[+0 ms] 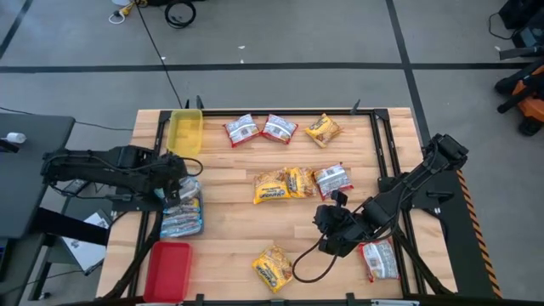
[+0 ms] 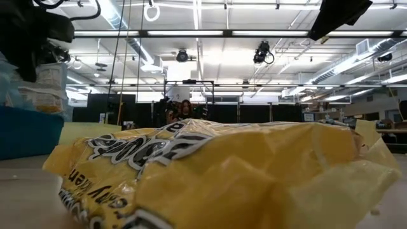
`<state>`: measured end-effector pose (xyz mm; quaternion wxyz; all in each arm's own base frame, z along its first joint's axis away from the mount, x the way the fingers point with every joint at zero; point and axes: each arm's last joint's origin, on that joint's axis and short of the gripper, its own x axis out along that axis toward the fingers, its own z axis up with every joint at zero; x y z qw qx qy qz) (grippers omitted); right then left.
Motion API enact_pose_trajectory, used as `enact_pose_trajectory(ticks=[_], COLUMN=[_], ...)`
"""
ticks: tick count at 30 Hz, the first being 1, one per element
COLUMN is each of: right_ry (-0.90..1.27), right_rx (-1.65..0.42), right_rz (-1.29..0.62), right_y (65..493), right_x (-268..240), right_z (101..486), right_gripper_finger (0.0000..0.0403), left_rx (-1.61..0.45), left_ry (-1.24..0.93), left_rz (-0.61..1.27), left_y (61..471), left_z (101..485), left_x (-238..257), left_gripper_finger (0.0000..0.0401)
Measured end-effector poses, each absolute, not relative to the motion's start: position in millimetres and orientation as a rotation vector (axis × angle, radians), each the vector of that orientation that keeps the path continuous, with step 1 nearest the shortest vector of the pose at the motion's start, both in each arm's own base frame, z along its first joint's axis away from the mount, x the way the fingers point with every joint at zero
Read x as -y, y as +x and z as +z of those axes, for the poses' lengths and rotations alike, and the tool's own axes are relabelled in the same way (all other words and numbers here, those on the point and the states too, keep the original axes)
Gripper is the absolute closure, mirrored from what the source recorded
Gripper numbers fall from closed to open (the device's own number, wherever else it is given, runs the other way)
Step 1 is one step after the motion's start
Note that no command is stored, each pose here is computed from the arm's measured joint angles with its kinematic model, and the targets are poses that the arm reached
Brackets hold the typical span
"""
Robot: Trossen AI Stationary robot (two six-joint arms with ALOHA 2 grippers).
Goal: Sort Maruchan noodles
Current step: Put the blue noodle pack into the blue bin
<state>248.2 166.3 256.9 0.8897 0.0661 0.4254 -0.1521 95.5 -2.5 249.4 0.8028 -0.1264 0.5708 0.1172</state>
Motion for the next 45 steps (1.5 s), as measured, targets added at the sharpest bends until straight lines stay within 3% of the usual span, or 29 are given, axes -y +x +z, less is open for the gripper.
enact_pose_trajectory(ticks=[38,45], right_ry=[0.286,0.286], right_rx=[-0.905,-0.890], right_rz=[-0.419,-0.422], right_y=[277,277], right_x=[-121,-121], right_z=[257,257], right_gripper_finger=[0.0340,0.0340], left_rx=[-1.565,-1.485], left_ry=[0.125,0.197], left_rz=[0.036,-0.012], left_y=[122,128], left_z=[251,250], left_x=[26,37], left_gripper_finger=[0.0397,0.0397])
